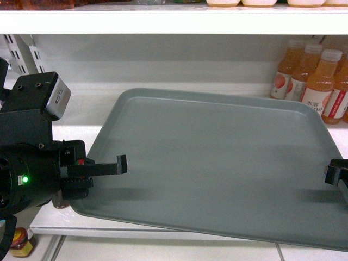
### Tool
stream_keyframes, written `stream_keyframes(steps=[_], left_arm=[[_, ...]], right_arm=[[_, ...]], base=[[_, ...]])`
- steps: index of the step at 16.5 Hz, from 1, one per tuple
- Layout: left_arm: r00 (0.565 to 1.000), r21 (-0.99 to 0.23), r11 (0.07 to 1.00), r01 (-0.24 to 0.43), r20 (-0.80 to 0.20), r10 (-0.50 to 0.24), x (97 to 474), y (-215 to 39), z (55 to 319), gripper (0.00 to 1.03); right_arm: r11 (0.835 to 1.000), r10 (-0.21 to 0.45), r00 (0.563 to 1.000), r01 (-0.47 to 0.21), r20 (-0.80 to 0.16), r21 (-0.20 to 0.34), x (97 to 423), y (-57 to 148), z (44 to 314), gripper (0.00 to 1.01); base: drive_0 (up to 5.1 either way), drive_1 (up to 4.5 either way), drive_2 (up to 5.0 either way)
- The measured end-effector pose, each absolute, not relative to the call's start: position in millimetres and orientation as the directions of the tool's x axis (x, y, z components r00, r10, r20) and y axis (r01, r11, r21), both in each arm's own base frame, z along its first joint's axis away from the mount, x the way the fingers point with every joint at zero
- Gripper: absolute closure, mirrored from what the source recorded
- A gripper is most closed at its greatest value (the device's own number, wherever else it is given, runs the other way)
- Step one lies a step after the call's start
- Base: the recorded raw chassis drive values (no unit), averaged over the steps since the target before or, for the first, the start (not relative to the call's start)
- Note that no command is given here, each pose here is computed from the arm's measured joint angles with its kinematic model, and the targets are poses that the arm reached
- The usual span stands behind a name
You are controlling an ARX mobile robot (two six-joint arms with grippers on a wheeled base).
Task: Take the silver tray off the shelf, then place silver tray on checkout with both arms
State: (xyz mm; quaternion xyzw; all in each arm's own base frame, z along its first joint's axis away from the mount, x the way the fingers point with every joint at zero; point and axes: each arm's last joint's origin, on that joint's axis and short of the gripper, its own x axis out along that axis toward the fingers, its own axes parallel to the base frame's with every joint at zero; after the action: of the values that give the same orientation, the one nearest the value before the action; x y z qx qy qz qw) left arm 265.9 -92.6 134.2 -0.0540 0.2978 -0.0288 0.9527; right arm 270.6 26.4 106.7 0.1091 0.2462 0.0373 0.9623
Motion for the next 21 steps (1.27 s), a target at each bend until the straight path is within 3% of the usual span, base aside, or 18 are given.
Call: stream_keyframes(steps=[21], left_arm=[[0.823,-0.117,0.993,0.018,-0.563,-0.081,265.8,-92.3,134.1,1.00]], right_arm=[[0.974,0.126,0.875,-0.021,-0.467,0.224,270.1,27.7,106.5,0.99]], base=[[0.1,-4.27,4.4]])
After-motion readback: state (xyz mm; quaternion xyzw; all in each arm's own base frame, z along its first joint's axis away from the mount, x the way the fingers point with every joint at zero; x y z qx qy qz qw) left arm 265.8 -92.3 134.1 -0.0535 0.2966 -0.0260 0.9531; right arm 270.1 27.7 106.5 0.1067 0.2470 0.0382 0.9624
